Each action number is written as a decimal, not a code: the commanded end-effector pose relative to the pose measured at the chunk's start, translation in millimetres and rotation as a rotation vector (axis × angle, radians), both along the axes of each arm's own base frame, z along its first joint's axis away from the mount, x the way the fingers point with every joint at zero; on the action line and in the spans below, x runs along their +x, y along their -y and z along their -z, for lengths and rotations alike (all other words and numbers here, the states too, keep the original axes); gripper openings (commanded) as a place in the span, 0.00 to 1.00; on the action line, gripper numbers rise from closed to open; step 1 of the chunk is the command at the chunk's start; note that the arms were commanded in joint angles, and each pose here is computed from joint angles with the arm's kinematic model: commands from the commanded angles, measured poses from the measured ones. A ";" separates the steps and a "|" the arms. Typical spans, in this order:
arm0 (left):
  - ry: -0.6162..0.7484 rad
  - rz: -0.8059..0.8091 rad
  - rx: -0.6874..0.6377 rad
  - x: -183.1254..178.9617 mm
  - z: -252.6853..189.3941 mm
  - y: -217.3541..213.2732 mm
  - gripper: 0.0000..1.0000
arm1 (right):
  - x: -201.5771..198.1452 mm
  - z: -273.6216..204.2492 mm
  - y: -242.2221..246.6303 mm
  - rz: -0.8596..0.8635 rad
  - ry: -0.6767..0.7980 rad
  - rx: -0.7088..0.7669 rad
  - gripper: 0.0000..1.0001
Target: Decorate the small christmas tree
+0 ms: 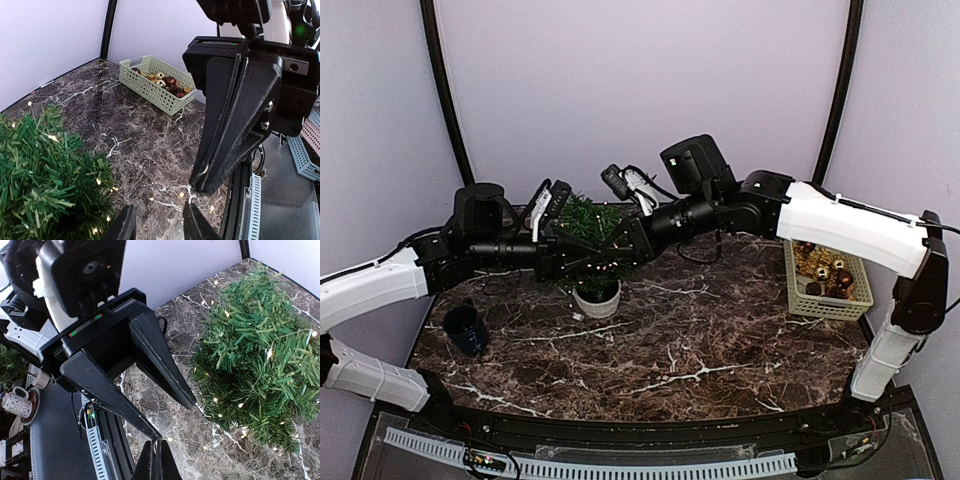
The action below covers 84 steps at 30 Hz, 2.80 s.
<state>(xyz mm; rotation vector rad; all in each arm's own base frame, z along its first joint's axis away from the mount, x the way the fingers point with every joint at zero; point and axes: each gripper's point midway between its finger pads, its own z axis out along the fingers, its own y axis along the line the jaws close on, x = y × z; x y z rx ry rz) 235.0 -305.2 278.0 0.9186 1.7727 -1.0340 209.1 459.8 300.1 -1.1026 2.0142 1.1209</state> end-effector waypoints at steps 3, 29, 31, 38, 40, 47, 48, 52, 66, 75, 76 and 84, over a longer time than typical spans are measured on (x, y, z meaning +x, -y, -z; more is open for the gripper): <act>0.075 0.056 -0.071 0.9 -25.2 13.1 0.33 | -2.6 -21.8 -7.8 -0.028 0.037 0.060 0.00; 0.031 0.143 -0.148 -15.0 -22.5 28.9 0.01 | 3.9 -24.5 -0.4 0.030 0.052 0.074 0.00; 0.030 0.112 -0.145 -12.4 -20.7 25.7 0.00 | 6.1 -26.2 1.6 0.046 0.056 0.080 0.00; -0.025 -0.045 -0.141 0.5 -6.7 9.1 0.00 | 13.6 -37.6 20.4 0.151 0.078 0.134 0.48; -0.052 -0.085 -0.154 2.5 -3.9 4.4 0.00 | 16.1 -39.9 26.7 0.191 0.085 0.161 0.57; -0.091 -0.168 -0.195 5.0 1.2 -8.1 0.00 | 18.1 -31.8 22.5 0.294 0.057 0.215 0.54; -0.095 -0.175 -0.192 5.7 2.7 -8.9 0.00 | 19.0 -31.5 19.6 0.308 0.052 0.226 0.52; -0.107 -0.187 -0.177 6.2 7.0 -10.6 0.00 | 16.8 -28.8 4.9 0.335 0.036 0.238 0.48; -0.113 -0.200 -0.160 4.7 10.5 -14.8 0.00 | 16.6 -21.9 -20.3 0.317 0.038 0.228 0.35; -0.119 -0.202 -0.157 4.5 11.3 -15.0 0.00 | 13.3 -18.1 -33.9 0.264 0.034 0.222 0.24; -0.117 -0.204 -0.158 4.4 10.8 -15.5 0.00 | 13.4 -17.7 -35.3 0.259 0.036 0.222 0.22; -0.128 -0.242 -0.145 5.5 15.7 -22.4 0.00 | 17.0 -16.5 -36.0 0.252 0.083 0.175 0.00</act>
